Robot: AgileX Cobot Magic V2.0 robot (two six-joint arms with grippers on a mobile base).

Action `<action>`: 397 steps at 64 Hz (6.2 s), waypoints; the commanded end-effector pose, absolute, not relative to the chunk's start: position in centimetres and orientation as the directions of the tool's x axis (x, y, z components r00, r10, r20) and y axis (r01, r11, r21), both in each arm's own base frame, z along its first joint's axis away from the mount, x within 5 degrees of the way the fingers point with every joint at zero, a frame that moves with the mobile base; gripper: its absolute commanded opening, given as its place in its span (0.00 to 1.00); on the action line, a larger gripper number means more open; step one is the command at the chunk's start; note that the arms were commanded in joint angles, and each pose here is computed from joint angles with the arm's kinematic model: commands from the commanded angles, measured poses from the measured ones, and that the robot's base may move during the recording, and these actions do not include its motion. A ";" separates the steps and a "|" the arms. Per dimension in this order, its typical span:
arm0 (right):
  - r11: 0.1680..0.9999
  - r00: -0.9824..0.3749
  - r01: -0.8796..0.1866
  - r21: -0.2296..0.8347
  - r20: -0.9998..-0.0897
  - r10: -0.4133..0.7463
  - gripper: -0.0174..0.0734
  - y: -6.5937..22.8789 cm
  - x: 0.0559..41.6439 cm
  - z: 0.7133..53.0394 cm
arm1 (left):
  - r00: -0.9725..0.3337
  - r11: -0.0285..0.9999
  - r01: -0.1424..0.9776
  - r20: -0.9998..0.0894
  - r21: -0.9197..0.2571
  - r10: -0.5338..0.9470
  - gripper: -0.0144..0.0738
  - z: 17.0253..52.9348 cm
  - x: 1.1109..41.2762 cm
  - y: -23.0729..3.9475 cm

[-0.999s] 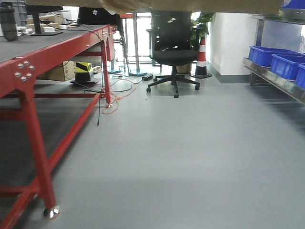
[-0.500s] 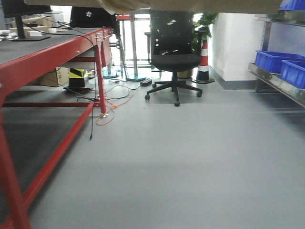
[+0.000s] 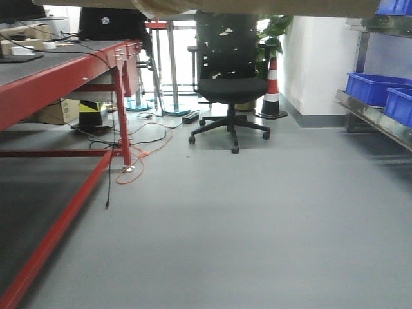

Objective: Stack two boxes on right shelf middle
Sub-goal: 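Hold the boxes with both grippers while driving away from the table, then carry the boxes toward the steel shelf with blue bins, then lower the stacked boxes onto the middle shelf level with both grippers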

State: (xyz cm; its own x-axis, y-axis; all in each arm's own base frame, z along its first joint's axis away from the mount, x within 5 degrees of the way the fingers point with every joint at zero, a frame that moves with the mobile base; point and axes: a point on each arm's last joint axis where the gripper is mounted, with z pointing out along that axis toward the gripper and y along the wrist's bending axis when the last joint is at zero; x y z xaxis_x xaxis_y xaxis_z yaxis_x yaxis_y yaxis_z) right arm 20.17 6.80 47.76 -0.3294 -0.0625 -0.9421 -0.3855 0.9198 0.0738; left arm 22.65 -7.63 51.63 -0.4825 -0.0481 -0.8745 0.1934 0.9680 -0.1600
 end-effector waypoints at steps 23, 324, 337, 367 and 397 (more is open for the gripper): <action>0.931 -0.280 -0.365 0.027 -0.957 -0.082 0.02 6.3 20.0 48.4 | -0.382 0.974 0.185 -0.922 -0.132 -0.053 0.04 53.0 22.3 -7.0; 0.931 -0.272 -0.364 0.027 -0.959 -0.078 0.02 6.3 20.1 48.5 | -0.380 0.974 0.184 -0.923 -0.131 -0.052 0.04 53.0 22.3 -7.0; 0.931 -0.272 -0.364 0.027 -0.959 -0.078 0.02 6.3 20.1 48.5 | -0.380 0.974 0.184 -0.923 -0.131 -0.052 0.04 53.0 22.3 -7.0; 0.931 -0.272 -0.364 0.027 -0.959 -0.078 0.02 6.3 20.1 48.5 | -0.380 0.974 0.184 -0.923 -0.131 -0.052 0.04 53.0 22.3 -7.0; 0.932 -0.261 -0.362 0.028 -0.963 -0.072 0.02 6.3 20.1 48.6 | -0.357 0.973 0.190 -0.932 -0.133 -0.058 0.04 53.2 22.4 -7.1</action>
